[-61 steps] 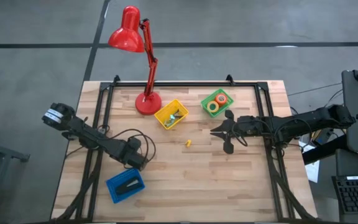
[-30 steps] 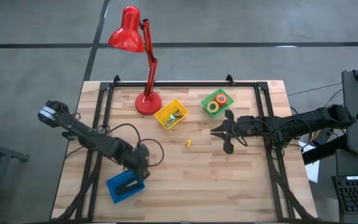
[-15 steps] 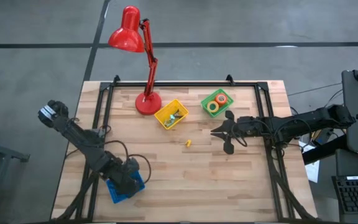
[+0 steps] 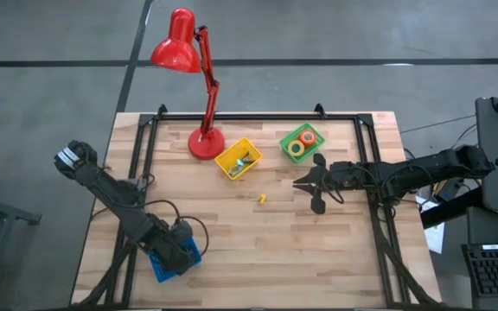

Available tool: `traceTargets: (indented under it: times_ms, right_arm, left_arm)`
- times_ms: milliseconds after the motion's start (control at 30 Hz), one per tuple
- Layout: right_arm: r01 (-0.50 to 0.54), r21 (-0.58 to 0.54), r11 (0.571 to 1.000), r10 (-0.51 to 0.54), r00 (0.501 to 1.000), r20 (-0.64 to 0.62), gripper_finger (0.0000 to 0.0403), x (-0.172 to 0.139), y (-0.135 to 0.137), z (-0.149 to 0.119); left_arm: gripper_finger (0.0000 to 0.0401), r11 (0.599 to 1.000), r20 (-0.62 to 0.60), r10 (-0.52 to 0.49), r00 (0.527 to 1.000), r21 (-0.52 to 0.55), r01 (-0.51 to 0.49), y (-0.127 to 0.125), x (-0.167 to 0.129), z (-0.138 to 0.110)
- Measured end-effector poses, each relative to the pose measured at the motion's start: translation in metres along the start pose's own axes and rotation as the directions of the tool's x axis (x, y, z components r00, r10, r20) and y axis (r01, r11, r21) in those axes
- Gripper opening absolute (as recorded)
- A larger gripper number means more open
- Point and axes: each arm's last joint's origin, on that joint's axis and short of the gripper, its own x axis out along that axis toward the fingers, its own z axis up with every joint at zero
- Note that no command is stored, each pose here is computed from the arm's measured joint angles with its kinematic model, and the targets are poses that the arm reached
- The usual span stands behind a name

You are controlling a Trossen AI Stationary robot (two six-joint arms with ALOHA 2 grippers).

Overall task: Pick and place Stapler, Stapler remover, tape
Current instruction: Put the small green stapler into the blue bin, then put the small yellow stapler into the blue bin

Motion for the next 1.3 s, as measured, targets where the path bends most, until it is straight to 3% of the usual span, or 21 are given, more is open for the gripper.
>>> traceTargets:
  times_ms: [400,833,1133,1300]
  right_arm:
    - [0.000,0.003,1.000,0.000,1.000,0.000,0.0050,0.000,0.000,0.000]
    - [0.000,0.005,1.000,0.000,1.000,0.000,0.0050,0.000,0.000,0.000]
    - [0.000,0.007,1.000,0.000,1.000,0.002,0.0050,0.000,0.000,0.000]
    - [0.000,0.007,1.000,0.000,1.000,0.003,0.0050,0.000,0.000,0.000]
  left_arm:
    - [0.0116,0.999,0.017,0.001,1.000,-0.033,0.000,0.000,0.000,0.001]
    - [0.0194,0.999,0.061,-0.002,0.998,-0.040,0.005,0.000,-0.002,0.002]
    - [0.0195,0.998,0.082,-0.049,0.995,-0.036,0.052,-0.007,-0.012,0.006]
    - [0.0195,0.996,0.190,-0.086,0.978,0.013,0.085,-0.017,-0.024,0.016]
